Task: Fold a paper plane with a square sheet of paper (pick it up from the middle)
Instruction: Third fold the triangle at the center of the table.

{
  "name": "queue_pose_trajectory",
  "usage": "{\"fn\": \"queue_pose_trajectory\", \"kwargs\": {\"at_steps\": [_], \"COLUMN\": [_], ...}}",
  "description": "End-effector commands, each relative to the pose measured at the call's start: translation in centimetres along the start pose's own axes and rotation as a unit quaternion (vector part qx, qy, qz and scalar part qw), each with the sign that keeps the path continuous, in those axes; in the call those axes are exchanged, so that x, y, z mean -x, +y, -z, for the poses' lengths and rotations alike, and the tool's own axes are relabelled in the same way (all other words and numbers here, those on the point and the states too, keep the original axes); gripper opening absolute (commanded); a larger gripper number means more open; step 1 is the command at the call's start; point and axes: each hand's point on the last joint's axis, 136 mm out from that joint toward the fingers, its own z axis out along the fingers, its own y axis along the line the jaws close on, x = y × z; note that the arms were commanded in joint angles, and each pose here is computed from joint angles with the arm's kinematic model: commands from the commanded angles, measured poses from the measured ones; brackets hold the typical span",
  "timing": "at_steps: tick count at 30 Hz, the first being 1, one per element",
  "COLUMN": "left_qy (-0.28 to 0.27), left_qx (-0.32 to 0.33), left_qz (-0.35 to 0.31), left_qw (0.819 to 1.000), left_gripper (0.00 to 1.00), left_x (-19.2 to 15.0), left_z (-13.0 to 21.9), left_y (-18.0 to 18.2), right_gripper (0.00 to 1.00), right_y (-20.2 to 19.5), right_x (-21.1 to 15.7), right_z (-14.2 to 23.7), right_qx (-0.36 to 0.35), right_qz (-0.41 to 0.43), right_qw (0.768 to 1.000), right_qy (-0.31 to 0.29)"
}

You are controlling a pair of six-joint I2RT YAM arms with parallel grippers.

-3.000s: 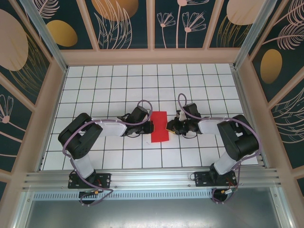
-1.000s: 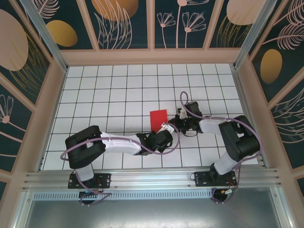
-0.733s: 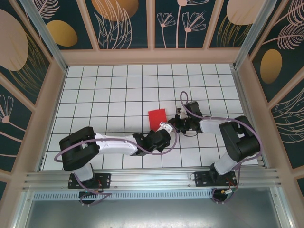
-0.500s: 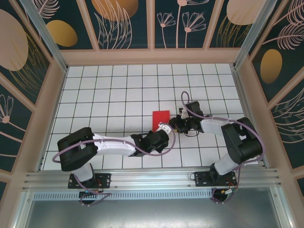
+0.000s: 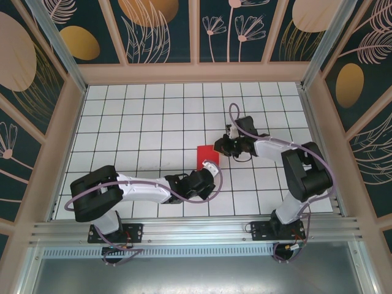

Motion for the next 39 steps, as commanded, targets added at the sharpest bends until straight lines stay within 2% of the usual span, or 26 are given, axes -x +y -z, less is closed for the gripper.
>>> {"fn": "queue_pose_trajectory", "kwargs": {"at_steps": [1,6,12,28,39], "left_qy": [-0.014,-0.007,0.002,0.011,0.033], "left_qx": [-0.027,-0.047,-0.093,-0.125,-0.152], "left_qz": [-0.001,0.016,0.056,0.117,0.139], "left_qw": [1.0,0.999,0.994,0.985,0.978], "left_gripper": [0.0,0.0,0.0,0.0,0.0], "left_x": [0.8,0.8,0.7,0.6,-0.4], "left_z": [0.6,0.5,0.3,-0.2,-1.5], "left_y": [-0.5,-0.2,0.4,3.5,3.5], "right_gripper": [0.12,0.11,0.11,0.11,0.11], "right_y": [-0.4,-3.0,-4.2,-3.6,-3.6], "right_x": [-0.7,-1.1,-2.5,-2.4,-2.6], "right_z": [-1.9,-4.1,-5.5,-5.4,-5.3], "right_qx": [-0.006,-0.069,-0.091,-0.089,-0.086], "right_qz": [0.024,0.051,0.078,0.099,0.092], "right_qw": [0.999,0.994,0.987,0.985,0.986], "right_qy": [0.039,0.073,0.105,0.113,0.11]}}
